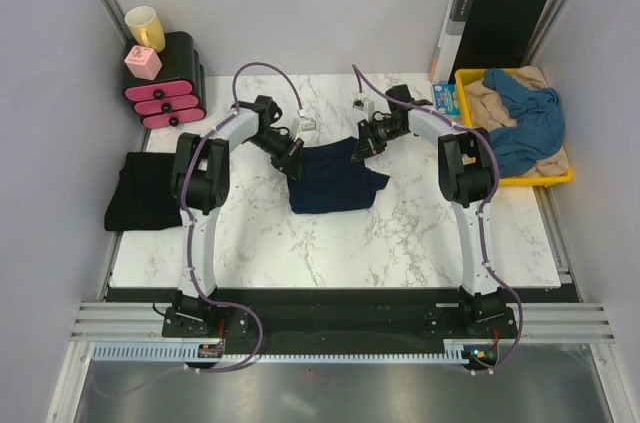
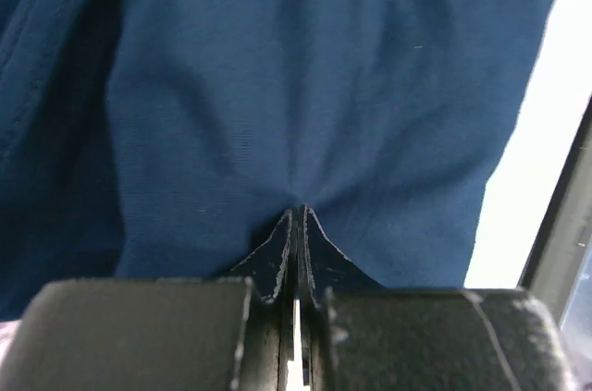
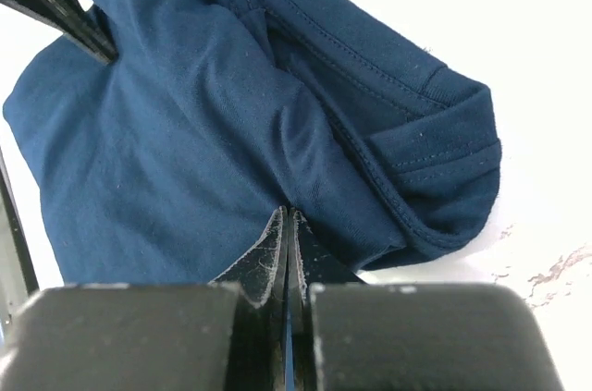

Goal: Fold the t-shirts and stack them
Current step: Smooth out wrinkles on the folded tshirt

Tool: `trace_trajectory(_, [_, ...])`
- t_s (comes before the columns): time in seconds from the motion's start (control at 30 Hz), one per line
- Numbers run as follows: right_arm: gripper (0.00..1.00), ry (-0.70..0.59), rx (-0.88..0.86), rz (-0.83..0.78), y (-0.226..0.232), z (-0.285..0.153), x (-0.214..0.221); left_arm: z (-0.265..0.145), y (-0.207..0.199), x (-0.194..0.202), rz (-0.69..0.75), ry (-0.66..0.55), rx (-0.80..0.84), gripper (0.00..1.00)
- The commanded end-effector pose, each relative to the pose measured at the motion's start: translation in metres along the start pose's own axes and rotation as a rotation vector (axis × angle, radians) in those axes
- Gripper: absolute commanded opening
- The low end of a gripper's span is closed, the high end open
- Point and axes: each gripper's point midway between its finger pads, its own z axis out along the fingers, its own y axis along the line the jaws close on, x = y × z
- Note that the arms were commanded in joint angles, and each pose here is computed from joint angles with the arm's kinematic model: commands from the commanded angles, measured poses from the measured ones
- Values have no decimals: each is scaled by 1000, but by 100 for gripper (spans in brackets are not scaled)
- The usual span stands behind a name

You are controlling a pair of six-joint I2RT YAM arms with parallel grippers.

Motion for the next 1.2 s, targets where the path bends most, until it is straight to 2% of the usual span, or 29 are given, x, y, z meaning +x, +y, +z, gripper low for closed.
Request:
trace_trajectory(0.0, [0,4,115,-93,-22,-5,-9,1,23,15,-6,86,-144,2])
trace_trajectory(0.07, [2,12,122,-112,-22,-7,-10,3,21,20,-2,90,-151,2])
trace_trajectory(0.2, [5,-1,130,-174,-10,-16,-26,-18,-1,-14,79,-37,-158,2])
trace_trajectory(0.3, [13,-22,142,-214,4,-29,-42,-31,-25,-39,118,-127,-118,2])
trace_trajectory(0.4, [27,-35,158,-256,24,-44,-54,-55,-54,-63,168,-200,-111,2])
trace_trajectory(0.43, [35,-29,160,-273,30,-46,-53,-66,-64,-69,194,-216,-137,4])
trace_trajectory(0.53, [50,-12,196,-363,52,-61,-53,-88,-83,-67,267,-227,-206,7])
trace_trajectory(0.57, [53,-16,217,-413,64,-72,-58,-92,-85,-63,284,-220,-228,10])
trace_trajectory(0.6, [56,9,268,-454,64,-78,-55,-96,-80,-57,312,-193,-277,23])
trace_trajectory(0.63, [59,62,270,-517,69,-71,-39,-100,-80,-51,326,-179,-306,31])
trace_trajectory(0.67, [61,64,303,-591,83,-81,-43,-100,-79,-35,319,-150,-329,39])
trace_trajectory(0.7, [62,91,336,-636,87,-83,-37,-101,-70,-25,307,-112,-377,55])
trace_trajectory(0.73, [63,157,359,-675,87,-73,-14,-96,-64,-7,264,-81,-375,59])
trace_trajectory(0.77, [64,155,389,-780,102,-83,-17,-93,-61,4,226,-60,-365,62])
trace_trajectory(0.8, [66,169,400,-821,108,-82,-9,-90,-57,13,172,-52,-359,76])
trace_trajectory(0.83, [71,195,446,-888,116,-82,5,-89,-52,24,110,-55,-347,84])
trace_trajectory(0.9, [72,223,452,-993,130,-78,19,-82,-52,31,-8,-84,-286,98])
trace_trajectory(0.93, [75,238,437,-1033,137,-64,37,-83,-48,34,-56,-104,-275,99])
trace_trajectory(1.0, [77,229,487,-1094,148,-69,40,-84,-42,30,-136,-160,-272,99])
trace_trajectory(1.03, [76,228,486,-1137,156,-56,50,-88,-38,30,-161,-187,-270,99])
trace_trajectory(1.17, [77,221,560,-1207,165,-39,57,-102,-27,20,-183,-270,-318,99])
